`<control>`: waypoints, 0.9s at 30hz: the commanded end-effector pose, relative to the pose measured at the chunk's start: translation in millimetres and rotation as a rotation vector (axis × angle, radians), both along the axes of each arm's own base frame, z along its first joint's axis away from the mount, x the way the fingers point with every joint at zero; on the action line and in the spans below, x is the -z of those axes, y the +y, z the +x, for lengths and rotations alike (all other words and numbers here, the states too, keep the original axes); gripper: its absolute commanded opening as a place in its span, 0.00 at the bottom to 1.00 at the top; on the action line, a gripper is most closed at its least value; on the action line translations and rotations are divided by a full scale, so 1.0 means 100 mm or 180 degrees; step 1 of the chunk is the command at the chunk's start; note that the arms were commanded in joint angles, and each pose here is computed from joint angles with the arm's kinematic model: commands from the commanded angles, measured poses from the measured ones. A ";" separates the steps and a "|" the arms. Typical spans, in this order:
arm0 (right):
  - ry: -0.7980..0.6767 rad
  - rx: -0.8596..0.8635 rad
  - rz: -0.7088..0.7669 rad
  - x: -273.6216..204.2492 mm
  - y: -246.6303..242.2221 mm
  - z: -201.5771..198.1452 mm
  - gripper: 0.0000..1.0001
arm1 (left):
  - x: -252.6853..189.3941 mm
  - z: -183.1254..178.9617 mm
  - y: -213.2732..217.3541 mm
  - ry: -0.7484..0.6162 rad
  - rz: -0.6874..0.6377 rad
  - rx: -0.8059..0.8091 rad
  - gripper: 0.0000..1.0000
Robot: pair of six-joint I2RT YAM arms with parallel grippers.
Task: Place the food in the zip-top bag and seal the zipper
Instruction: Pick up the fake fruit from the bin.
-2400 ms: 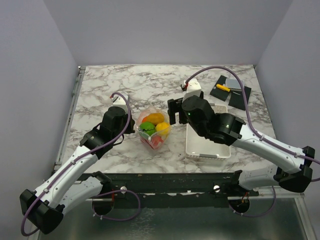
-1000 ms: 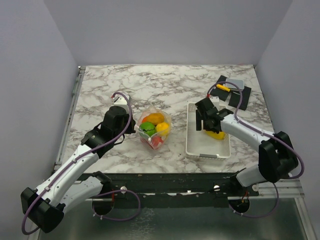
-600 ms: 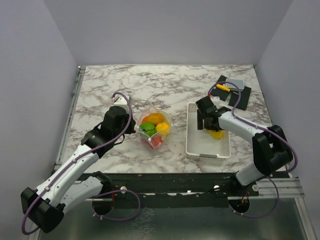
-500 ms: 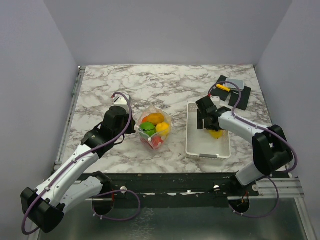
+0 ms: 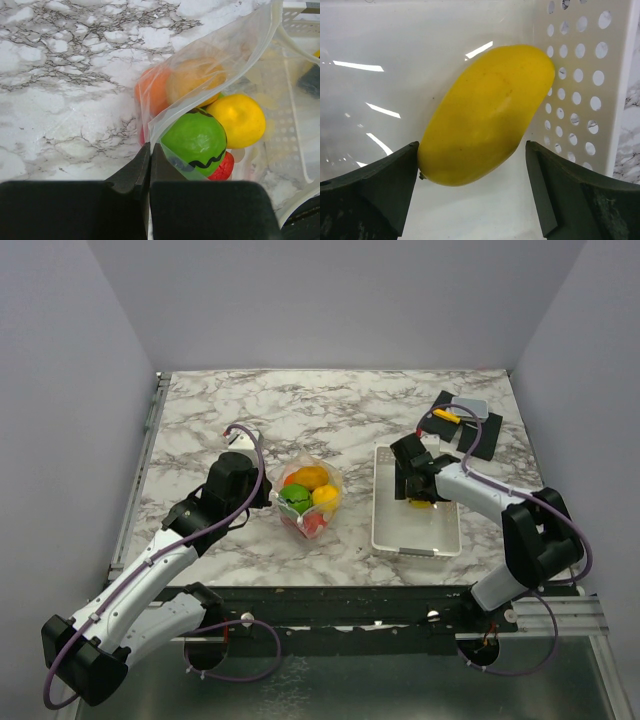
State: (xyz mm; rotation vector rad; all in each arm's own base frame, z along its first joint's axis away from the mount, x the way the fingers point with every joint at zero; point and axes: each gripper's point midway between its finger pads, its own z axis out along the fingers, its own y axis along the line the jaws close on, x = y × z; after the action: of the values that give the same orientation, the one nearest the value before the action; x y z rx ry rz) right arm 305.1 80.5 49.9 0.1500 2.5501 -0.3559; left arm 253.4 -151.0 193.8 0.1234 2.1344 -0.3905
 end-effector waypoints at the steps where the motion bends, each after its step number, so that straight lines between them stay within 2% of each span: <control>1: -0.0070 0.0194 -0.0074 0.02 -0.06 0.09 0.90 | 0.02 -0.02 0.00 0.0004 -0.0002 0.0051 0.00; 20: -0.0132 0.0473 0.0008 0.05 -0.13 0.30 0.89 | 0.03 -0.02 -0.01 0.0008 -0.0010 0.0063 0.00; 27: -0.0099 0.0473 -0.0026 0.11 -0.16 0.29 0.79 | 0.04 -0.02 -0.01 0.0024 -0.0001 0.0065 0.00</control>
State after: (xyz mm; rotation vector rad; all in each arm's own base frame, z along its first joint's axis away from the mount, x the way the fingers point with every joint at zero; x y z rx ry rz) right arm 325.3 67.7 38.5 0.3176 2.5466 -0.3988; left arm 253.0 -151.6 193.8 0.1257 2.1352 -0.3944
